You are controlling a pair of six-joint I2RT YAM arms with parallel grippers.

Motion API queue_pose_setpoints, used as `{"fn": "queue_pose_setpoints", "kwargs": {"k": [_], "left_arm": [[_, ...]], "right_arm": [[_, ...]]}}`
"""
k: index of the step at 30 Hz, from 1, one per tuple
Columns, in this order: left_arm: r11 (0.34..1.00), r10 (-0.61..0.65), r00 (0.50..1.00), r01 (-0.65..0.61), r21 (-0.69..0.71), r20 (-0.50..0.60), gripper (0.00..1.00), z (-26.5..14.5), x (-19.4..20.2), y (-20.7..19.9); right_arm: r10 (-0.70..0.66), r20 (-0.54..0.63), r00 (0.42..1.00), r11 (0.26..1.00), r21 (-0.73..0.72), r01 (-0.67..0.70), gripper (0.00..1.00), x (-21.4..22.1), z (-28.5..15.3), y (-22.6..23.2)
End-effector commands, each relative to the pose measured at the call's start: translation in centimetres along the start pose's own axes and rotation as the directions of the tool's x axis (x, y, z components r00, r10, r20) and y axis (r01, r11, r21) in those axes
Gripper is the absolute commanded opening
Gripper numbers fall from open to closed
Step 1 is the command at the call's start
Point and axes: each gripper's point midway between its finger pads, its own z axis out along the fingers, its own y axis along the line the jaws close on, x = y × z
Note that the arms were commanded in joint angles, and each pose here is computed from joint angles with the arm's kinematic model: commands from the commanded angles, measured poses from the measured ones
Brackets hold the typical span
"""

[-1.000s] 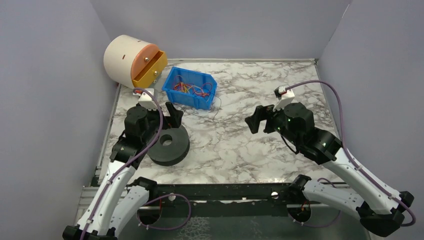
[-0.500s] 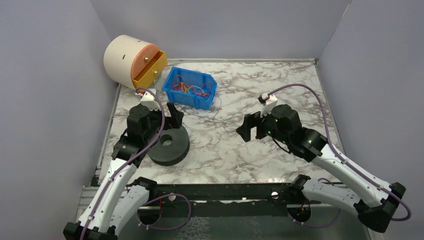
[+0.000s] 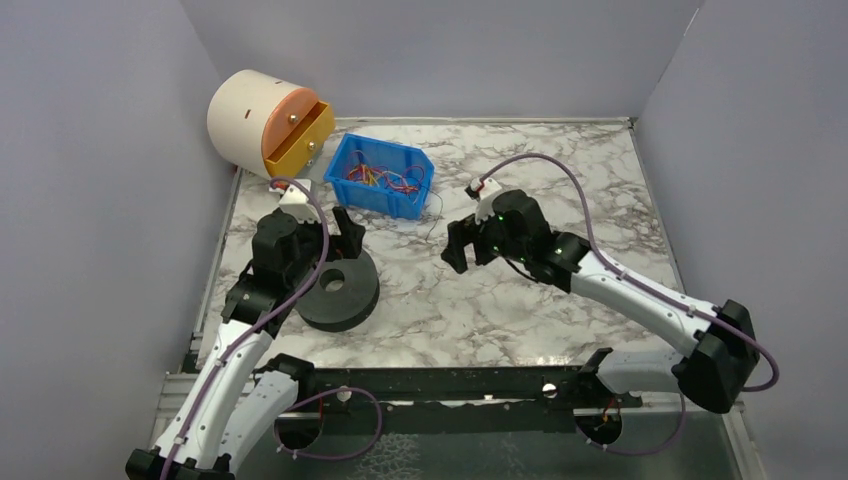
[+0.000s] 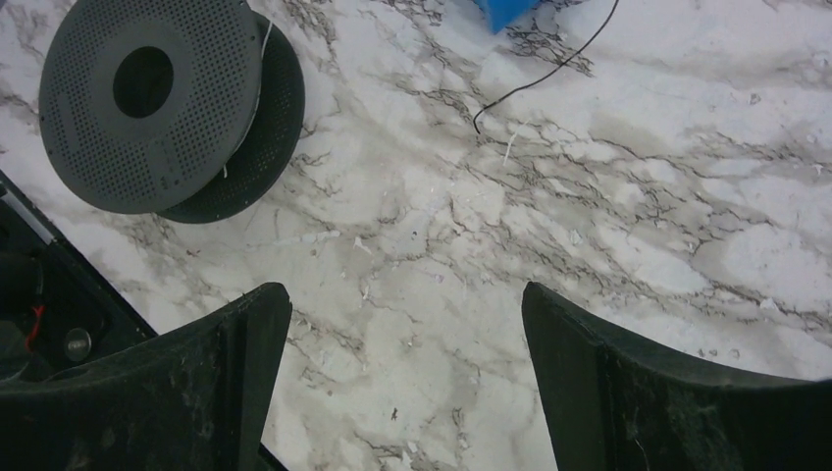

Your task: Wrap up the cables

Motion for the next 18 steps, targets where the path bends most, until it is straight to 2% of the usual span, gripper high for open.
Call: {"fn": "queue_pose_setpoints", "kwargs": {"k": [1,13,18], "left_arm": [[0.998,0.013,1.0,-0.011,-0.063,0.026,0.99,-0.8,-0.3,1.3],[0.987,0.02,0.998,-0.011,-0.159,0.06,0.99,-1.8,-1.0,2.9],[0.959,0.02,0.996,0.005,-0.284,0.087,0.99,-2.8,-1.6,5.0]], "right_arm": [[-0.066,0.091,0.994,0.996,-0.059,0.072,0.92,-4.1,2.3,1.5],[-0.206,0.037,0.978,0.976,-0.06,0.208,0.89,-8.2,10.0,2.0],[-0.292,-0.002,0.956,0.951,-0.104,0.29,0.87,-9.4,13.7,2.6]]}}
